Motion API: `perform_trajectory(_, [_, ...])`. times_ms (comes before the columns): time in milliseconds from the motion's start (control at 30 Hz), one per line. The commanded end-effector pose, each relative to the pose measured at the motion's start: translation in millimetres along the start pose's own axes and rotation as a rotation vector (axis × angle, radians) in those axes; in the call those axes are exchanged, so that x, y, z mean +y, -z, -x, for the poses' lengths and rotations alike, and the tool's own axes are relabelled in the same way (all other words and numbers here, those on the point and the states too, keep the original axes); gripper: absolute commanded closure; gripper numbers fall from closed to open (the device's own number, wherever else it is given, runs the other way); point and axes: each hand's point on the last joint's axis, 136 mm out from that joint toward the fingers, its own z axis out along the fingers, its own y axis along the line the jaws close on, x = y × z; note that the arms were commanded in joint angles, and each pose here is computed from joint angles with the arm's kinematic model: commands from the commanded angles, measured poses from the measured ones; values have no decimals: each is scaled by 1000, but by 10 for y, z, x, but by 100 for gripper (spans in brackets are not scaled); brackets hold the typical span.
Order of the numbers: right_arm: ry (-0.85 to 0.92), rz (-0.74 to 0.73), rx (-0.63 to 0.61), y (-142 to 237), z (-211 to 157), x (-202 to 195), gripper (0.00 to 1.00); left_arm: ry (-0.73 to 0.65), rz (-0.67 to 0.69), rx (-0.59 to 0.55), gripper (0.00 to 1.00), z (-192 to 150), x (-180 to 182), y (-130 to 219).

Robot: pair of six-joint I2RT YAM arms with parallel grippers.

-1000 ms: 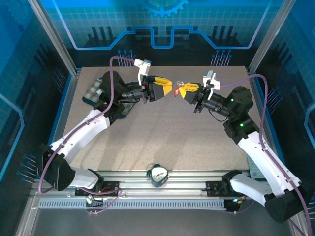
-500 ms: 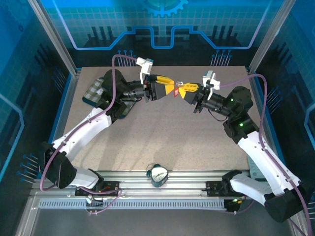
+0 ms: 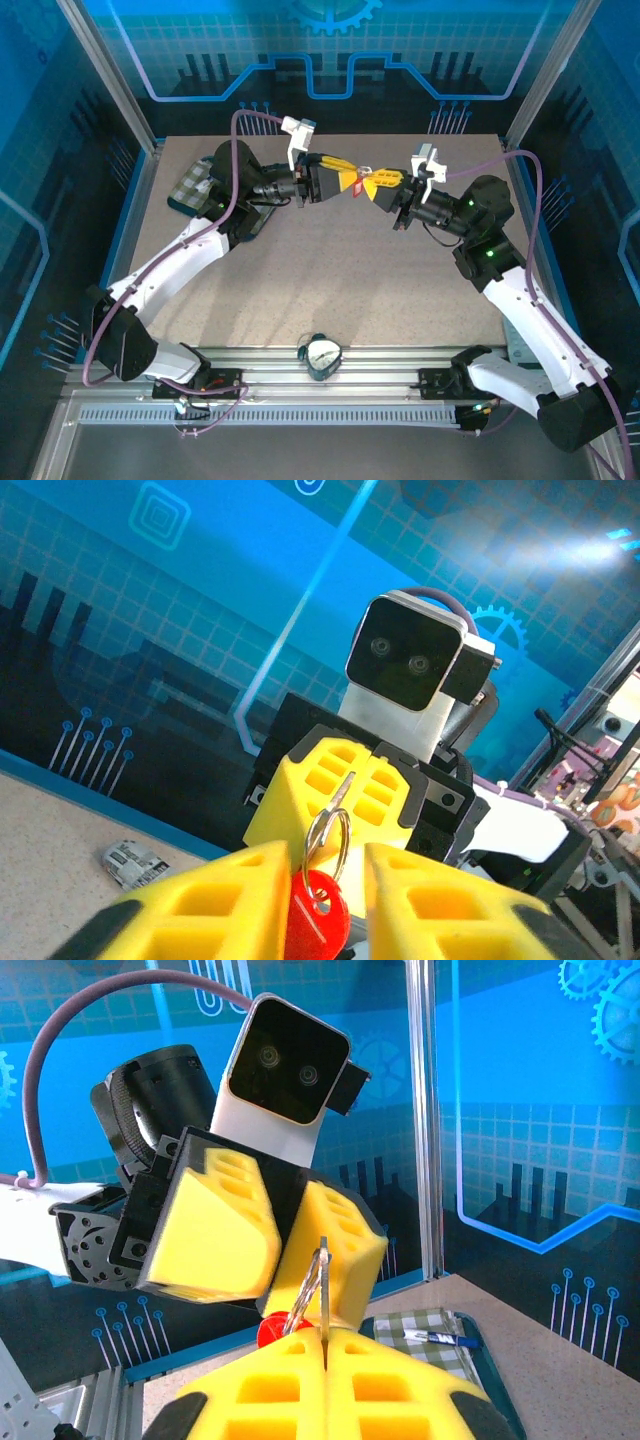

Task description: Remove the keys from the keyring

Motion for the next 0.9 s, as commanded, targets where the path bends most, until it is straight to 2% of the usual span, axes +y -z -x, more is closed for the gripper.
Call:
perform_trajectory(0, [15, 10, -28, 1, 68, 24, 100, -51, -43, -7, 77, 93, -150, -23])
perform_trajectory(300, [19, 8, -43, 12, 94, 30, 100, -51, -49, -11, 100, 92, -168, -14])
perform_trajectory(667, [94, 32, -106, 123, 112, 148, 100, -35, -91, -68, 100, 185, -234, 31])
perform_trajectory(867, [174, -12, -130, 207, 127, 168, 100, -9, -71, -97, 100, 195, -184, 54])
